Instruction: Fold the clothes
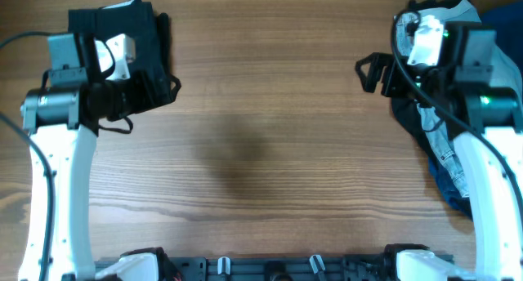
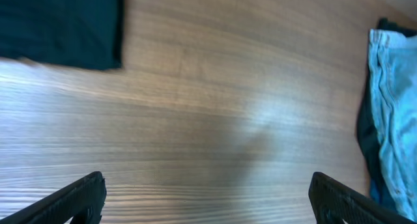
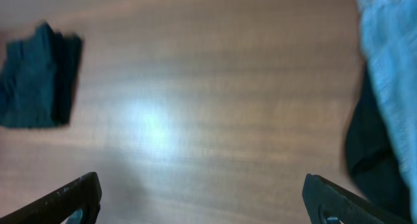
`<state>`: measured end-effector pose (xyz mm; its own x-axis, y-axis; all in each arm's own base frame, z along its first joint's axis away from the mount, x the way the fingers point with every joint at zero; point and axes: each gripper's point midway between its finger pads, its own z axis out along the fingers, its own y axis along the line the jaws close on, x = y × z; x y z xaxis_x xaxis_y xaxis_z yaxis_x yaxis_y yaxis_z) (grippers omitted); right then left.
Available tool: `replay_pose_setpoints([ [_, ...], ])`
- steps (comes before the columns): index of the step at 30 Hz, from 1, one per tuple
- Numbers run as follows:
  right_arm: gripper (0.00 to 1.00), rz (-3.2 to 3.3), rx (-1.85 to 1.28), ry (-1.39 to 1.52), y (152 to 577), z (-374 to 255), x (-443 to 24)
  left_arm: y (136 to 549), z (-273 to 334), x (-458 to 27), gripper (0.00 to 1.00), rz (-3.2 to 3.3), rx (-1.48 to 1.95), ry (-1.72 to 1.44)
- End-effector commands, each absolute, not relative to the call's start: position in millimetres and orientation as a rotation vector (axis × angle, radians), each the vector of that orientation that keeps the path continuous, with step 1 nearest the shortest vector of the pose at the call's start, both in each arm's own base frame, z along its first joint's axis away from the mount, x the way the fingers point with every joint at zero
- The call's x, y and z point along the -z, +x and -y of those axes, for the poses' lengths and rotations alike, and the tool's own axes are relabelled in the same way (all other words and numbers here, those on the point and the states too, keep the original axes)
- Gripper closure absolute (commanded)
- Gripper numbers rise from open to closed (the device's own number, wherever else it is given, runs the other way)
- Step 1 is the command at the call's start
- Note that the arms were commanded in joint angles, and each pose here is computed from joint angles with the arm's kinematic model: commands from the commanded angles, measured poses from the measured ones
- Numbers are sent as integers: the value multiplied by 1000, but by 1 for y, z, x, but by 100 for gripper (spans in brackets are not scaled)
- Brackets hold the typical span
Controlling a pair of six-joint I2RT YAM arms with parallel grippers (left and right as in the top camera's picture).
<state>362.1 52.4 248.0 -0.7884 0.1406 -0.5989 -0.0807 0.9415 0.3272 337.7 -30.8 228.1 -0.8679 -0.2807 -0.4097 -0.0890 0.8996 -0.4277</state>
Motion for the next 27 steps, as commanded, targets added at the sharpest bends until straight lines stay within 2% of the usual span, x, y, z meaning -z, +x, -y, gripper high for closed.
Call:
replay_pose_setpoints([
  [1, 1, -2516, -461, 90, 361, -48, -231, 346, 38, -221, 0, -2613, 640, -272],
  [6, 1, -2562, -230, 746, 340, 30, -207, 352, 38, -200, 0, -2675, 652, -301],
  [14, 0, -2483, -140, 1326, 277, 137, -163, 357, 48, -171, 0, -2765, 673, -295],
  [23, 0, -2330, 26, 1735, 201, 208, -125, 367, 78, -171, 0, -2742, 683, -160],
  [27, 1, -2264, 27, 1820, 186, 219, -109, 368, 89, -170, 0, -2739, 664, -104],
])
